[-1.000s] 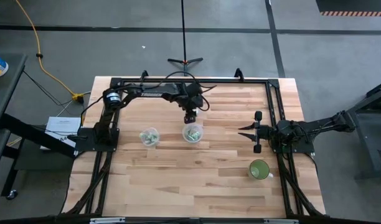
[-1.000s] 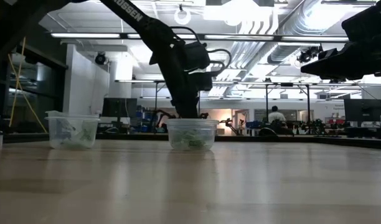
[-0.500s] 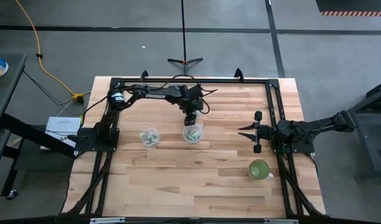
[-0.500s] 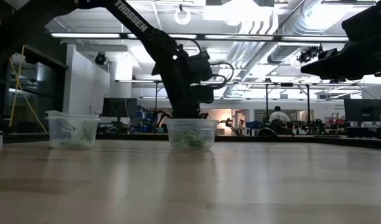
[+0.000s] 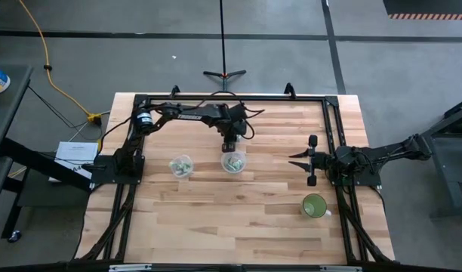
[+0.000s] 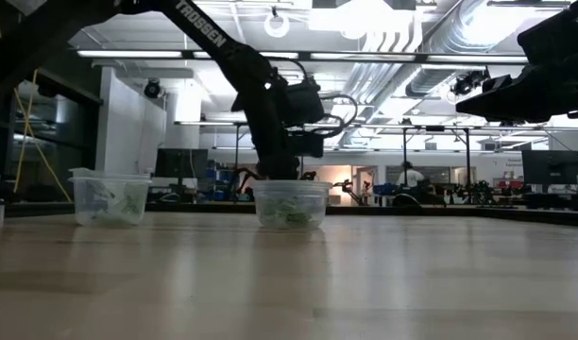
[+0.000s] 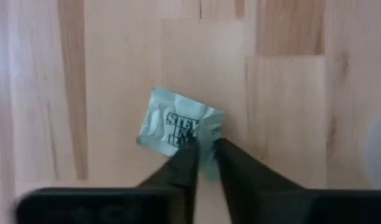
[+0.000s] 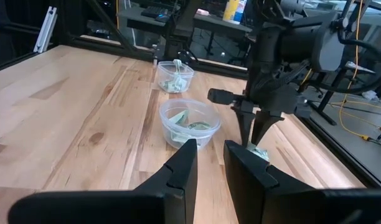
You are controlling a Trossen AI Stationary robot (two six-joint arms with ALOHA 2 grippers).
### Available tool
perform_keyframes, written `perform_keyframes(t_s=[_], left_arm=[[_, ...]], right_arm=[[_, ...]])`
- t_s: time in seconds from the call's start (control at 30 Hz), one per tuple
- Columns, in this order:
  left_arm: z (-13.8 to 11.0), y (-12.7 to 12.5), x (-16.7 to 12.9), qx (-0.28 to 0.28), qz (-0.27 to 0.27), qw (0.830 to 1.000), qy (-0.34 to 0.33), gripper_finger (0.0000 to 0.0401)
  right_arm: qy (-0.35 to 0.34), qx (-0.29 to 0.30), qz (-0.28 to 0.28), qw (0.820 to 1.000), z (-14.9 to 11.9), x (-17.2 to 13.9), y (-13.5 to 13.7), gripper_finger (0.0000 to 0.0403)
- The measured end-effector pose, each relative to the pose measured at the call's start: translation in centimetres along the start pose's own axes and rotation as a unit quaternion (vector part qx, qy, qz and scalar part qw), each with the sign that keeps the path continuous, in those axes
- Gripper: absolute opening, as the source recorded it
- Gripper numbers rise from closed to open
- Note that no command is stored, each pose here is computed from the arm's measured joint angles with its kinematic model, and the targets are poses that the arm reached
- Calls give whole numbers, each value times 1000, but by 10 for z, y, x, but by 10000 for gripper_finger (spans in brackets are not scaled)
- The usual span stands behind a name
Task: Pick and place Stevia / Truvia into bins
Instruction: Put the white stevia packet into the left transparent container
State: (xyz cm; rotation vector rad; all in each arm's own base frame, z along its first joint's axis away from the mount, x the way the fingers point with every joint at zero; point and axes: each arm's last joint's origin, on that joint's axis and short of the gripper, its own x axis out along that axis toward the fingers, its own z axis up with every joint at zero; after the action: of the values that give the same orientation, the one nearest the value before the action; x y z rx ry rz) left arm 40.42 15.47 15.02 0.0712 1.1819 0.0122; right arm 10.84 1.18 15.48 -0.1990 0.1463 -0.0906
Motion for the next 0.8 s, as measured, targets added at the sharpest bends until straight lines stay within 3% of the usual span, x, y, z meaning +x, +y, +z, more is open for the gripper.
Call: perform_keyframes(t_s=[0.13, 0.37, 0.6, 0.8], left_arm=[[16, 6, -16, 3, 17, 1000, -12, 22], [47, -3, -67, 16, 7, 1000, 16, 30], [58, -54, -106, 23, -16, 994, 107, 27], [45, -113, -118, 0, 30, 968, 251, 22]], right_arm=[[0, 0, 0, 1000, 0, 0, 0, 71], [0, 0, 3, 1000, 0, 0, 0, 71], [1, 0, 3, 1000, 0, 0, 0, 71], [1, 0, 3, 1000, 0, 0, 0, 71]])
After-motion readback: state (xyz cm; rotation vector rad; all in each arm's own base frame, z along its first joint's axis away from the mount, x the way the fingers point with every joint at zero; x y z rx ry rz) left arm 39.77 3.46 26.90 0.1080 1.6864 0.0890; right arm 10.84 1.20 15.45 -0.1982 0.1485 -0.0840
